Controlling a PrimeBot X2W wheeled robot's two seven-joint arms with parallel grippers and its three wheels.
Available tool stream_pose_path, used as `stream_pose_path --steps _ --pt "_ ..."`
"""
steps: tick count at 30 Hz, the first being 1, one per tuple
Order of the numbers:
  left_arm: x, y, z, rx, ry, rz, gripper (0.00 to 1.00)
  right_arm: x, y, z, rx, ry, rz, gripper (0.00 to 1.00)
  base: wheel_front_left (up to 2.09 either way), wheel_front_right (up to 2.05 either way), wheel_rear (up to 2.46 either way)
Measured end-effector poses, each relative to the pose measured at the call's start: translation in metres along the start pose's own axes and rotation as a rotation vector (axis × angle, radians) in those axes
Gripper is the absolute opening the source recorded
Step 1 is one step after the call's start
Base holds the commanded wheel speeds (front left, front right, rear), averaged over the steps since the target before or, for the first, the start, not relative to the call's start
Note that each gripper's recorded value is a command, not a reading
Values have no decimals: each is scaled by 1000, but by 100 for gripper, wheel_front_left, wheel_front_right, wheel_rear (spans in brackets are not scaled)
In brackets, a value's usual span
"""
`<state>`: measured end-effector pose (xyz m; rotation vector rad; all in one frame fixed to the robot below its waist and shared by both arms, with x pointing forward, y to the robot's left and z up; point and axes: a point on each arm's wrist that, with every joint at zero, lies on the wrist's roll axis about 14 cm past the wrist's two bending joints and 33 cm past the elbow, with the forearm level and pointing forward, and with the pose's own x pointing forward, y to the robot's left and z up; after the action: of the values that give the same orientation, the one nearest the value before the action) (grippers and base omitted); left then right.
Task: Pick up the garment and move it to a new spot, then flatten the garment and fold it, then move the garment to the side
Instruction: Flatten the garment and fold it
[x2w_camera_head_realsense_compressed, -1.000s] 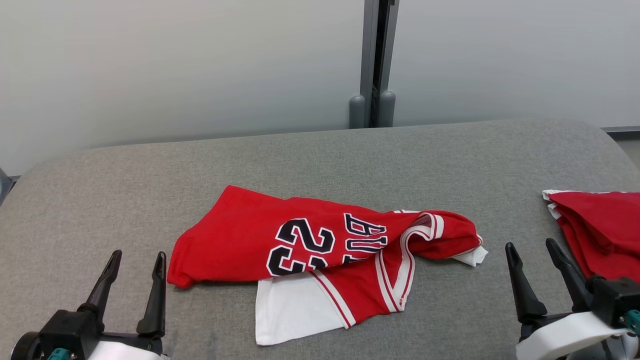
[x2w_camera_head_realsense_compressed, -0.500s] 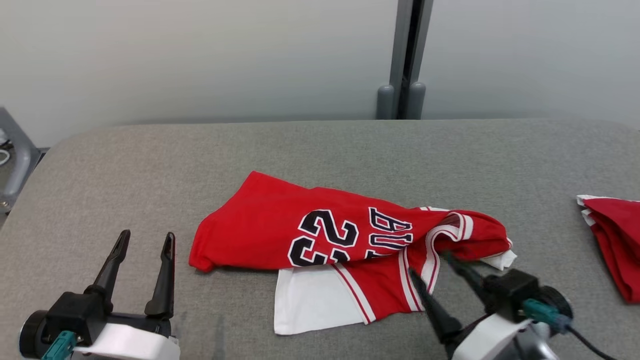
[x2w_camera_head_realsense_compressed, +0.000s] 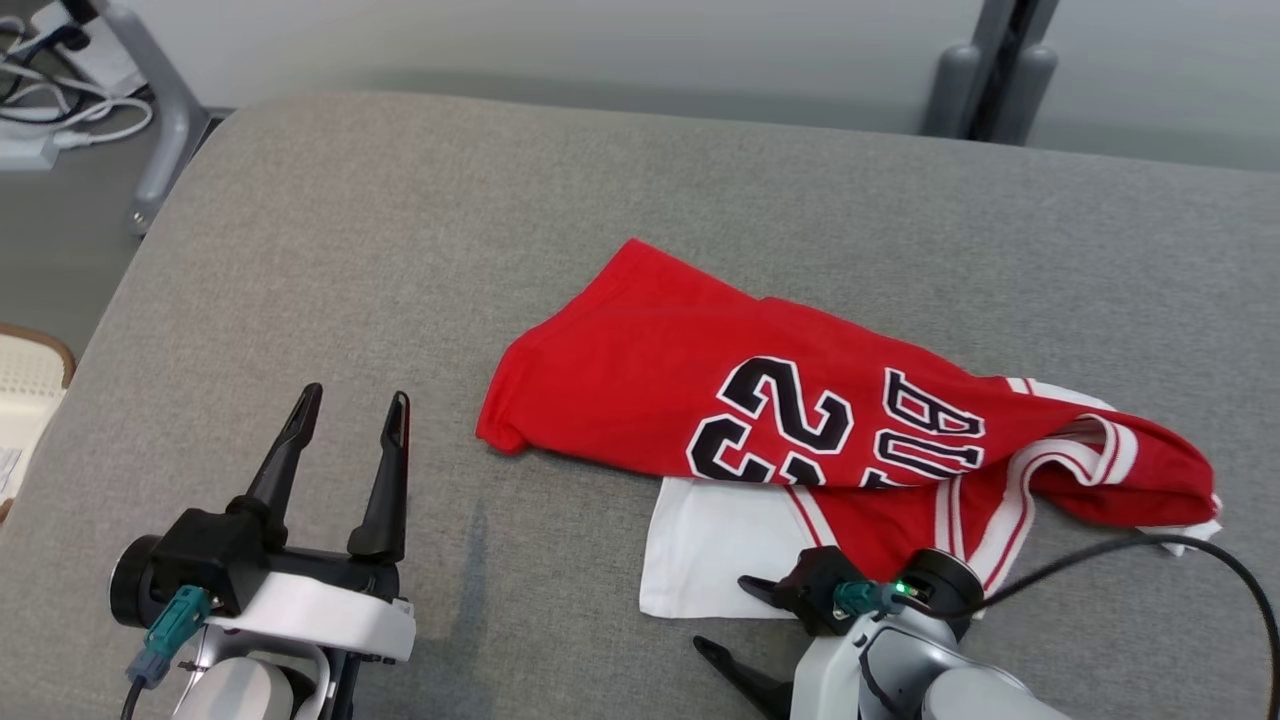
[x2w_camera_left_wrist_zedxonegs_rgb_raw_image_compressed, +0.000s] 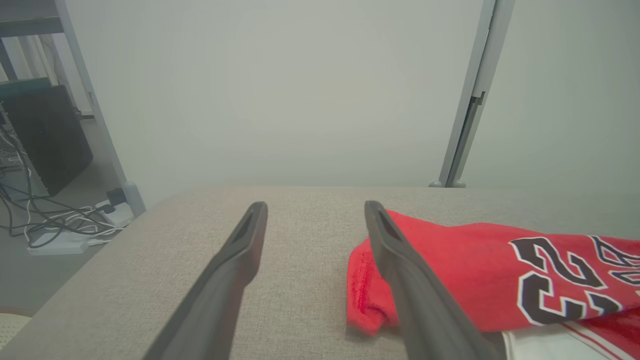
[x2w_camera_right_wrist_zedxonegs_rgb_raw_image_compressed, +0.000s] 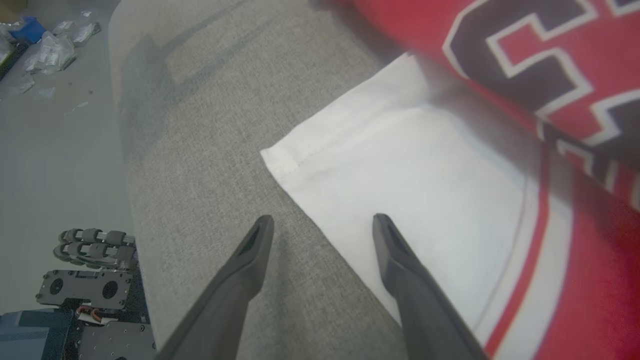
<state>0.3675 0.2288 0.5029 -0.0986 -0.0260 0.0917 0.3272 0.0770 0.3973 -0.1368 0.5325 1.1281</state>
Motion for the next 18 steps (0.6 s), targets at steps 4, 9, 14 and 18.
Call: stream_pose_path --steps 4,9,14,18 --pt "2 7 -6 4 15 22 100 10 -1 -8 6 41 38 100 0 0 0" --pt "8 8 0 7 -9 21 100 8 -9 -6 41 15 24 0 0 0 0" --pt "16 6 7 18 -37 7 100 -1 -23 33 43 -148 -10 0 0 0 0" --pt "22 0 10 24 -52 -13 100 -21 -37 75 23 -312 -53 0 0 0 0"
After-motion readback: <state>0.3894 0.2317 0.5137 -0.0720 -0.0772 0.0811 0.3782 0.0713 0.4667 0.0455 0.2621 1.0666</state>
